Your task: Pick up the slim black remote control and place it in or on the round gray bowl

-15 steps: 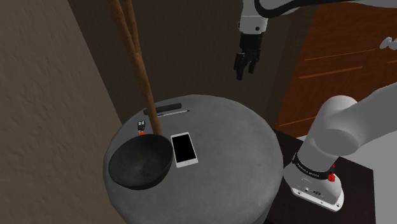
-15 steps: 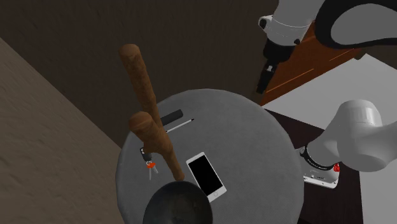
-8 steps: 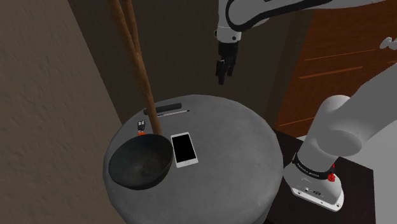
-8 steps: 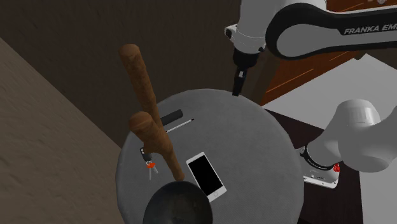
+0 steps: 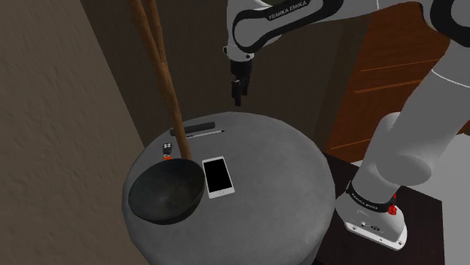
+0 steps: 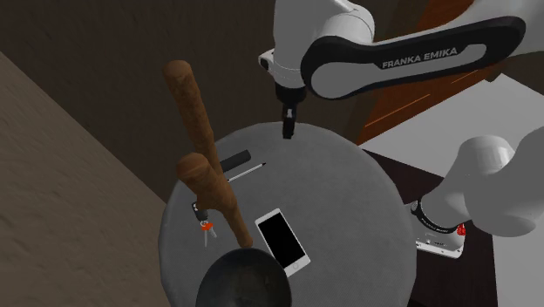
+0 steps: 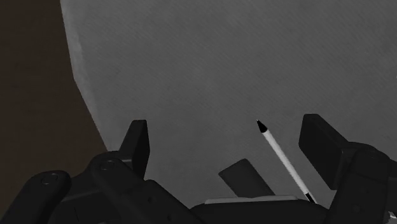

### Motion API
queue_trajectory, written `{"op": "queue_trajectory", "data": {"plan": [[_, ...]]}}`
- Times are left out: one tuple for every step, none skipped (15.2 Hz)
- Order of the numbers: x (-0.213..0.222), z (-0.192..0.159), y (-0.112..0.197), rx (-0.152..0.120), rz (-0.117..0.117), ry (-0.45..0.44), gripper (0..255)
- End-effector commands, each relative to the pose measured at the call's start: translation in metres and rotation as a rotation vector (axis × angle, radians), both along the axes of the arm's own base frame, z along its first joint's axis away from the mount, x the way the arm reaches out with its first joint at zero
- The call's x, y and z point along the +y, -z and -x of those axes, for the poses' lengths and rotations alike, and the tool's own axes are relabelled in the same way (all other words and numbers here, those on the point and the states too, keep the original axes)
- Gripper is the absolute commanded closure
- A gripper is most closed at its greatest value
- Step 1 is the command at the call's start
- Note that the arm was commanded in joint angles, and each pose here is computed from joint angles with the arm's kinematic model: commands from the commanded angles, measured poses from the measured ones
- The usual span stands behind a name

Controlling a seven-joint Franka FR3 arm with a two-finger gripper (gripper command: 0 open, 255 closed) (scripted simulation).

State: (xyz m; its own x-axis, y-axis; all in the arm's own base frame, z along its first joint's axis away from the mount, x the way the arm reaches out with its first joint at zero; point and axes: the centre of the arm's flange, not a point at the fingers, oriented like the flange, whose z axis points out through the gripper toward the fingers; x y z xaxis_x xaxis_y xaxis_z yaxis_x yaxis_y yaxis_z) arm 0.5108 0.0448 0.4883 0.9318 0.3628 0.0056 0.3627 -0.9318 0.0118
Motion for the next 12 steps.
{"op": "queue_trajectory", "data": {"plan": [[0.018, -0.022, 0.008, -0.005, 0.005, -0.06, 0], [0.026, -0.032, 0.012, -0.008, 0.008, -0.089, 0], [0.033, -0.041, 0.016, -0.01, 0.011, -0.117, 0], [0.041, -0.051, 0.02, -0.012, 0.014, -0.146, 0], [0.049, -0.06, 0.025, -0.015, 0.017, -0.175, 0], [0.058, -0.069, 0.029, -0.017, 0.02, -0.203, 0], [0.067, -0.078, 0.033, -0.02, 0.023, -0.232, 0], [0.075, -0.086, 0.038, -0.022, 0.026, -0.261, 0], [0.085, -0.095, 0.042, -0.025, 0.029, -0.289, 0], [0.094, -0.103, 0.046, -0.027, 0.032, -0.318, 0], [0.104, -0.11, 0.051, -0.029, 0.035, -0.347, 0], [0.113, -0.118, 0.055, -0.032, 0.038, -0.375, 0]]}}
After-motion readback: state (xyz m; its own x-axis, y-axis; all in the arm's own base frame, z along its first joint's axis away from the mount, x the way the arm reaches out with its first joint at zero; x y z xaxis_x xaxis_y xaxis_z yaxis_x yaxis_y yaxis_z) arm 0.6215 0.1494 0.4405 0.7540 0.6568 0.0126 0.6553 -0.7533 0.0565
